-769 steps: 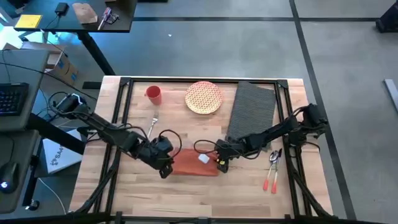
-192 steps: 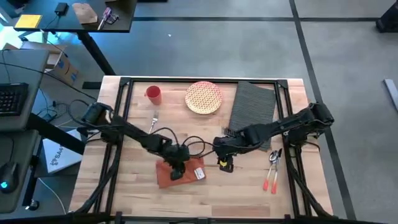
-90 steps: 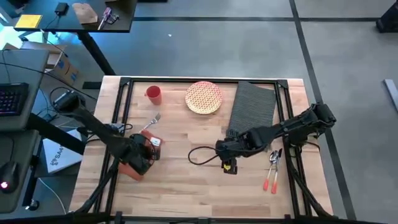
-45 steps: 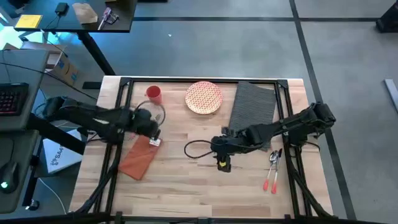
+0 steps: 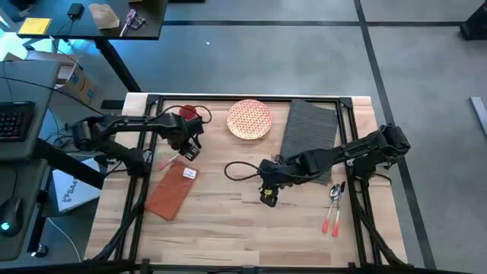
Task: Set table place
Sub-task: Put the orange fork on the orange table napkin
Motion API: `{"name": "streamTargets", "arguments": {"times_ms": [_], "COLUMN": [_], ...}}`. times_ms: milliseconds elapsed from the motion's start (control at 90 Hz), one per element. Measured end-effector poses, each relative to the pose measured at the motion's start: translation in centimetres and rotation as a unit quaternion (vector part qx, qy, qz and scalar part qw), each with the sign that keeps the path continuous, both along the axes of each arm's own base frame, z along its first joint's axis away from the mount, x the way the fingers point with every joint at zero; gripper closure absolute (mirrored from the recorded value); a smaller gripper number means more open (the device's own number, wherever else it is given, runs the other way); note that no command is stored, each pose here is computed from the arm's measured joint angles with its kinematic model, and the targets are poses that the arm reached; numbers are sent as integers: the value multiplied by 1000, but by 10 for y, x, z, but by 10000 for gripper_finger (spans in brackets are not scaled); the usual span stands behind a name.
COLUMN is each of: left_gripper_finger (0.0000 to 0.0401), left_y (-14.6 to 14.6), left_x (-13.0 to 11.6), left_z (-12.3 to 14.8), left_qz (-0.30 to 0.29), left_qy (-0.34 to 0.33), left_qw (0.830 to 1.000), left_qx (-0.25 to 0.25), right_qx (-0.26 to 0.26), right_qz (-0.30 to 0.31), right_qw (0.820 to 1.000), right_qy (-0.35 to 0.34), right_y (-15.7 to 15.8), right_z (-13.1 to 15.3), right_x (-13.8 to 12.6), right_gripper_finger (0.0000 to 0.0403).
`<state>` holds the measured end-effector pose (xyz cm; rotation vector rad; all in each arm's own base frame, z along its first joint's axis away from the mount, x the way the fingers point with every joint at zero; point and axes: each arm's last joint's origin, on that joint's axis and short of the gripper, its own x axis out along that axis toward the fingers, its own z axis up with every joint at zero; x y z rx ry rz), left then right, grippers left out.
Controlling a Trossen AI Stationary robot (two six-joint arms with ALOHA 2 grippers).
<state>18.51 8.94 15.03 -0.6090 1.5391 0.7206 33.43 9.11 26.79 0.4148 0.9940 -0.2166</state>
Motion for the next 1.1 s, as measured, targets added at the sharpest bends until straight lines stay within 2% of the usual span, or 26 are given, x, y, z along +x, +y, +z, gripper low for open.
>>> {"name": "streamTargets", "arguments": {"times_ms": [167, 300, 356, 533, 633, 711, 822, 867, 989, 1100], "left_gripper_finger": [329, 384, 393, 399, 400, 400, 401, 401, 401, 401], "left_y": [1, 1, 1, 0, -8, -20, -45, -53, -74, -90], "left_x": [2, 5, 6, 15, 15, 12, 5, 2, -7, -15], "left_z": [-18, -16, -11, 39, 75, 94, 97, 92, 66, 40], "left_qz": [-33, -44, -45, -53, -27, 11, 69, 82, 98, 117], "left_qy": [39, 30, 27, -11, -47, -65, -73, -59, -4, 18], "left_qw": [999, 998, 999, 997, 997, 998, 993, 991, 991, 984], "left_qx": [-13, -14, -5, 50, 58, 26, -65, -86, -92, -131], "right_qx": [14, 20, 20, 16, 7, -2, -22, -33, -55, -69], "right_qz": [-9, -8, -5, 6, 21, 34, 51, 55, 69, 84], "right_qw": [1000, 1000, 1000, 1000, 1000, 999, 998, 998, 996, 994], "right_qy": [1, 2, 2, 1, 1, 0, -2, -4, -6, -6], "right_y": [4, 7, 9, 11, 11, 11, 10, 10, 9, 8], "right_z": [0, 0, 0, 1, 1, 1, 1, 1, 1, 1], "right_x": [-1, -2, -3, -4, -4, -4, -4, -3, -3, -3], "right_gripper_finger": [219, 219, 219, 219, 219, 219, 219, 219, 219, 219]}}
